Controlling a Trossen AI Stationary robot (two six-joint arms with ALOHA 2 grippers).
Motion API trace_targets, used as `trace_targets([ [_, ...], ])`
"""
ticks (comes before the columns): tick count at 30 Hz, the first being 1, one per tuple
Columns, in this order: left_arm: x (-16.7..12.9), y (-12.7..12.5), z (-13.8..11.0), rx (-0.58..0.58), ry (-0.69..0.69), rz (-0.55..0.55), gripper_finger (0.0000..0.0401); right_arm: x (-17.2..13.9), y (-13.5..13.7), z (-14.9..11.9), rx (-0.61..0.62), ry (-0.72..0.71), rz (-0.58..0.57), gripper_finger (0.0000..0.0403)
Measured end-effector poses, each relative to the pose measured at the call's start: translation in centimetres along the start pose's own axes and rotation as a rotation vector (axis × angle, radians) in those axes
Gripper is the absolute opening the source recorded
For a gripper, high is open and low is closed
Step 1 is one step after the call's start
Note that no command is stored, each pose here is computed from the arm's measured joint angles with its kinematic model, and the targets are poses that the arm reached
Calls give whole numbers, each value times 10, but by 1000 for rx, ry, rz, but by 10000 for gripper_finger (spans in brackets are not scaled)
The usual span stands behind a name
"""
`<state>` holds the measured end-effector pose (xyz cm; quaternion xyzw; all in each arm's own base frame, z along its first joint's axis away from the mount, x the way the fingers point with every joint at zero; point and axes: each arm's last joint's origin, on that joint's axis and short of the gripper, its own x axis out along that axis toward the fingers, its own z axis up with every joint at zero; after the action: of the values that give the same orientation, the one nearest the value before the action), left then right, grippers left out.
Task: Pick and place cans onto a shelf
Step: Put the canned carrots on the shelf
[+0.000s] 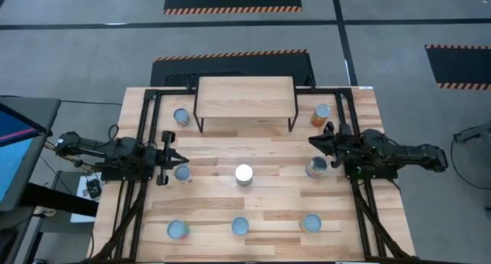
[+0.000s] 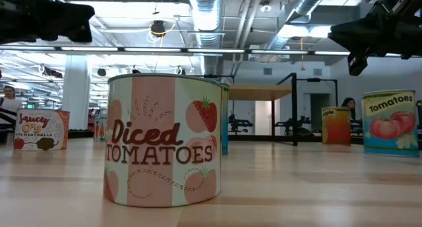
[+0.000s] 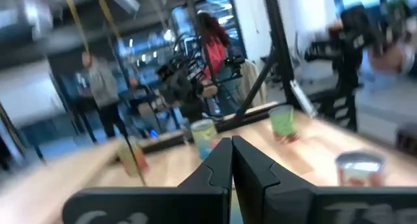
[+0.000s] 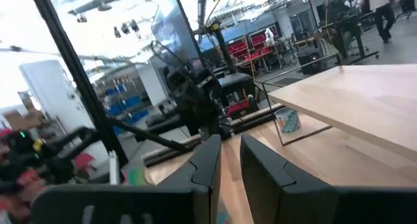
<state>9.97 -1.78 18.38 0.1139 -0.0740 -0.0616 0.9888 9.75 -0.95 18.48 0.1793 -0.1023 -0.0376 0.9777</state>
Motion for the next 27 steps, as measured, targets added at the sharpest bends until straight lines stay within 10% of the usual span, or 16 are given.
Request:
trace_targets([
  [18,-2,12,12,-157,-97,329,2,9,7,-7,-78,61,17,146],
  [27,4,21,4,-107,18,571,104,23,16,-1,-170,-51,3,178],
])
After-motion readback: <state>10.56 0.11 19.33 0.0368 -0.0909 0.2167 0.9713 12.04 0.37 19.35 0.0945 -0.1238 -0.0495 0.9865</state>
